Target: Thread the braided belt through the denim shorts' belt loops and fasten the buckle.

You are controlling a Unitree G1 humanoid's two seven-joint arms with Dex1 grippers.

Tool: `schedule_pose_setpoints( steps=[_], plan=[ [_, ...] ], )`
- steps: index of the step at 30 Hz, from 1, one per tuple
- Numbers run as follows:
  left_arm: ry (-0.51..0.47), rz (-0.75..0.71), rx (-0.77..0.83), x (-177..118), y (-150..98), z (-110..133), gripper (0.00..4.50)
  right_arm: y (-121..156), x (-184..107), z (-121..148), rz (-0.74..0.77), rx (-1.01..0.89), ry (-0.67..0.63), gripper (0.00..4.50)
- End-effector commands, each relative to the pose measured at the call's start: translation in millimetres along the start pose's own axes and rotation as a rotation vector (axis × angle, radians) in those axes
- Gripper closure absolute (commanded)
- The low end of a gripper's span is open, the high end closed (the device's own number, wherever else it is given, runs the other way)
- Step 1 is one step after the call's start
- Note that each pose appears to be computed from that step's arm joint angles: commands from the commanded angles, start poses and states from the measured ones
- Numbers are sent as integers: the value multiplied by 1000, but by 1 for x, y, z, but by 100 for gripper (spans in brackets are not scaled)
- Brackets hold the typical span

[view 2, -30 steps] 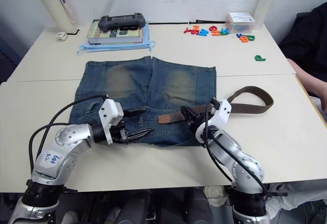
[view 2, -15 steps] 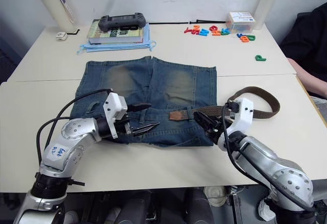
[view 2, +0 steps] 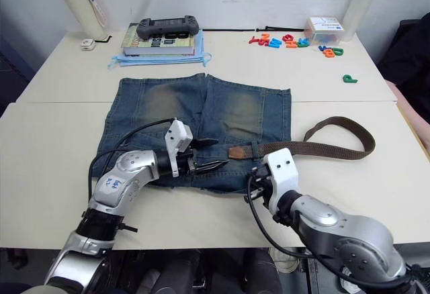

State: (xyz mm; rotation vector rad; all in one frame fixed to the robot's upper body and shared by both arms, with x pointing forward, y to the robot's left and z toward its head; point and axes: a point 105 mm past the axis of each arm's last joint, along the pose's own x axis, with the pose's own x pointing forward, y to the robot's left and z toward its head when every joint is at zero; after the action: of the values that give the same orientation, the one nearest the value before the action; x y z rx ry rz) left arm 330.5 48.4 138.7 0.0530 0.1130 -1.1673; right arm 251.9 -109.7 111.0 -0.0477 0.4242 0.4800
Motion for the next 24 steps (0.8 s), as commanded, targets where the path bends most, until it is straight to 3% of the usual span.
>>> schedule_pose_setpoints(
  steps=[1, 12, 20, 24],
  plan=[
    [14, -35, -157, 8, -6, -3, 48, -4, 3, -6, -56, -28, 9, 438],
    [138, -14, -525, 23, -10, -13, 48, 5, 5, -1, -65, -17, -30, 438],
    [284, -141, -399, 35, -43, -25, 48, 5, 6, 3, -70, -9, -44, 438],
    [295, -127, -391, 43, -41, -22, 48, 7, 6, 6, -64, -10, -57, 438]
  ],
)
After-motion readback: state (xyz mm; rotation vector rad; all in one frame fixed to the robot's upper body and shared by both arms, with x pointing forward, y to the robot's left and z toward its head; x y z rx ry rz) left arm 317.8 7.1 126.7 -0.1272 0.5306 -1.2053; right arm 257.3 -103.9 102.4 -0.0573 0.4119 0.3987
